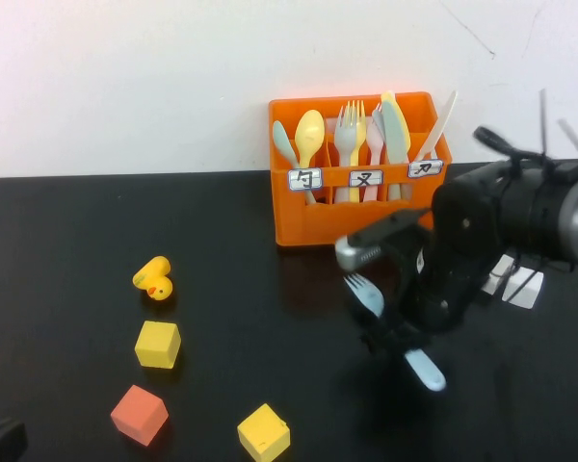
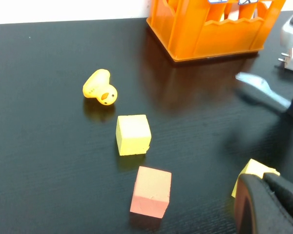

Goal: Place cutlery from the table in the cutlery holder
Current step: Pick up the fork, then place the fork on the box

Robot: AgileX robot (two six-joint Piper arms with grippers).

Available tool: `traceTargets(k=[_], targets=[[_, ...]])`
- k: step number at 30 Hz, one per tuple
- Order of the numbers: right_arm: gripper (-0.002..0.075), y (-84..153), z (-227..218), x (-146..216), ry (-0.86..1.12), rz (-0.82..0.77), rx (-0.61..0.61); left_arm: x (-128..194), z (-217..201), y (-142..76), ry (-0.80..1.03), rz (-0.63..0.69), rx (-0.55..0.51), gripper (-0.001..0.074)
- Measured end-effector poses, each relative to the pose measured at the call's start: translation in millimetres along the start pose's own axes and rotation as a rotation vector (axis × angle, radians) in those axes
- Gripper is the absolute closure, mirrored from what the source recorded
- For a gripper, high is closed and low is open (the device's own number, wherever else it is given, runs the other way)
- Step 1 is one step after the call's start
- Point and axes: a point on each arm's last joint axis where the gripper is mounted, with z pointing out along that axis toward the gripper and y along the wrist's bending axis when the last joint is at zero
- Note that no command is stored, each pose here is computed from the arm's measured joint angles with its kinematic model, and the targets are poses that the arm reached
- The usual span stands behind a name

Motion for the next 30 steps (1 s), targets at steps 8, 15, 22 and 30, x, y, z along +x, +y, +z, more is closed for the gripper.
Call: traceTargets(k=[8,15,22,30], targets=[[0.0558,7,-76,-13,-0.343,-0.048,-0.016,0,0,1,-0.004,0.012,-0.008,0.0736],[0.0558,5,-122,-34,-0.744,-0.101,0.054,-1,0,1,-0.006,0.018,-0.011,0.0736],[0.0558,1,-133,-55,-1.036,-0.085,0.111,-1,0,1,-0.007,0.021,-0.013,0.0736],[0.0558,-4,-120,-72,-1.226,-0.072,0.163,-1,0,2,-0.009,0.027,-0.017,0.0736]])
